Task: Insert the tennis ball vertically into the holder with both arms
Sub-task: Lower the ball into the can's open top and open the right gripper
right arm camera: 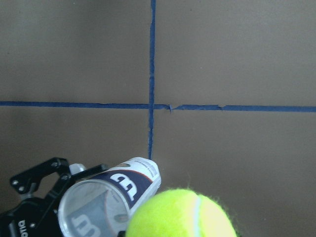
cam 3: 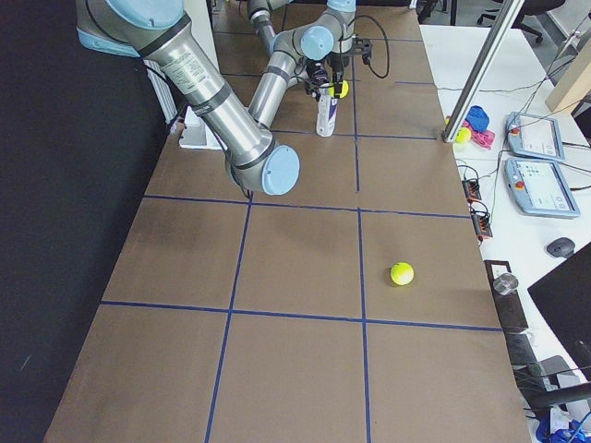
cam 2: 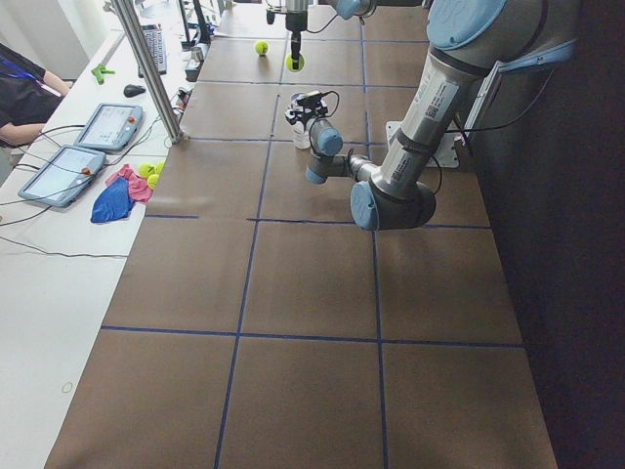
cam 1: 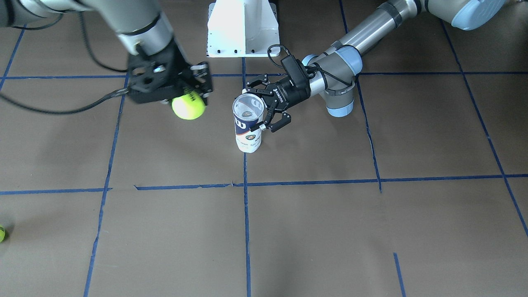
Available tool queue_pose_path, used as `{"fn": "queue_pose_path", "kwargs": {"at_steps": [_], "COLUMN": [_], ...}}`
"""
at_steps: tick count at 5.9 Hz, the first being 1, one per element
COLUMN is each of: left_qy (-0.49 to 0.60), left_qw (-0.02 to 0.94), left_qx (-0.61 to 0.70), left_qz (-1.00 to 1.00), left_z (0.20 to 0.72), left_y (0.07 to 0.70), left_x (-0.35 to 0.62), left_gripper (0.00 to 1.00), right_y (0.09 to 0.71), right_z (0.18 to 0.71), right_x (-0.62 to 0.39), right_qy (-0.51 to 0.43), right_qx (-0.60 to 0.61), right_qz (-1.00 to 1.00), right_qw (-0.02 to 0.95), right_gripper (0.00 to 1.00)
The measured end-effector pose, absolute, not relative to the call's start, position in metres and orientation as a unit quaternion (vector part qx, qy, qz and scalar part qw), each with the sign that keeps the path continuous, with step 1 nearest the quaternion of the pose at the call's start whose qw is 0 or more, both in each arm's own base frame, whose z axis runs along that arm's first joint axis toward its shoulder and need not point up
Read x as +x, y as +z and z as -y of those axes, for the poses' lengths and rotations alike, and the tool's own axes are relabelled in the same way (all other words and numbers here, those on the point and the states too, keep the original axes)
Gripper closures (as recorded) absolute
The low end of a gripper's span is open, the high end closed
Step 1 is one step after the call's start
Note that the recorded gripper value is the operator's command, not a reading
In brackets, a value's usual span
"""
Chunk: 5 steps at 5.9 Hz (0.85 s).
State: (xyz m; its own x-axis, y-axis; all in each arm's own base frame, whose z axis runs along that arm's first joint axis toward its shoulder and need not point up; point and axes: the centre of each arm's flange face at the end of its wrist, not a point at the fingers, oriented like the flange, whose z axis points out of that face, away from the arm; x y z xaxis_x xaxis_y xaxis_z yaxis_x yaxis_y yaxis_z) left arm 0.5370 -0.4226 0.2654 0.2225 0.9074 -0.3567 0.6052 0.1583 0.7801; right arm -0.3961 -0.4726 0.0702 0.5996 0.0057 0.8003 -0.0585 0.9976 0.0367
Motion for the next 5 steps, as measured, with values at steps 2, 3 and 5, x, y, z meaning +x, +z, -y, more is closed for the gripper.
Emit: {"fn": "queue_pose_path", "kwargs": {"at_steps": [2,3,5], "left_qy": [0.162,0.162,0.162], "left_qw": [0.466,0.465,0.465], "left_qx": [0.628,0.628,0.628], "left_qz": [-0.602,-0.602,-0.603], "left_z": [0.423,0.423,0.423], "left_y": [0.265,0.264,0.265], "left_x": [0.537,0.537,0.537], "left_gripper": [0.06,0.06,0.06], "right_y": [0.035,0.025,0.025], "right_z": [0.448,0.450,0.452], "right_x": [-0.439,-0.460,-0.481], "right_qy": [0.040,0.045,0.050], "right_qx": [0.024,0.023,0.022], "right_qz": [0.440,0.430,0.415], "right_qw": [0.897,0.902,0.908], "right_gripper": [0.84,0.78,0.59]}}
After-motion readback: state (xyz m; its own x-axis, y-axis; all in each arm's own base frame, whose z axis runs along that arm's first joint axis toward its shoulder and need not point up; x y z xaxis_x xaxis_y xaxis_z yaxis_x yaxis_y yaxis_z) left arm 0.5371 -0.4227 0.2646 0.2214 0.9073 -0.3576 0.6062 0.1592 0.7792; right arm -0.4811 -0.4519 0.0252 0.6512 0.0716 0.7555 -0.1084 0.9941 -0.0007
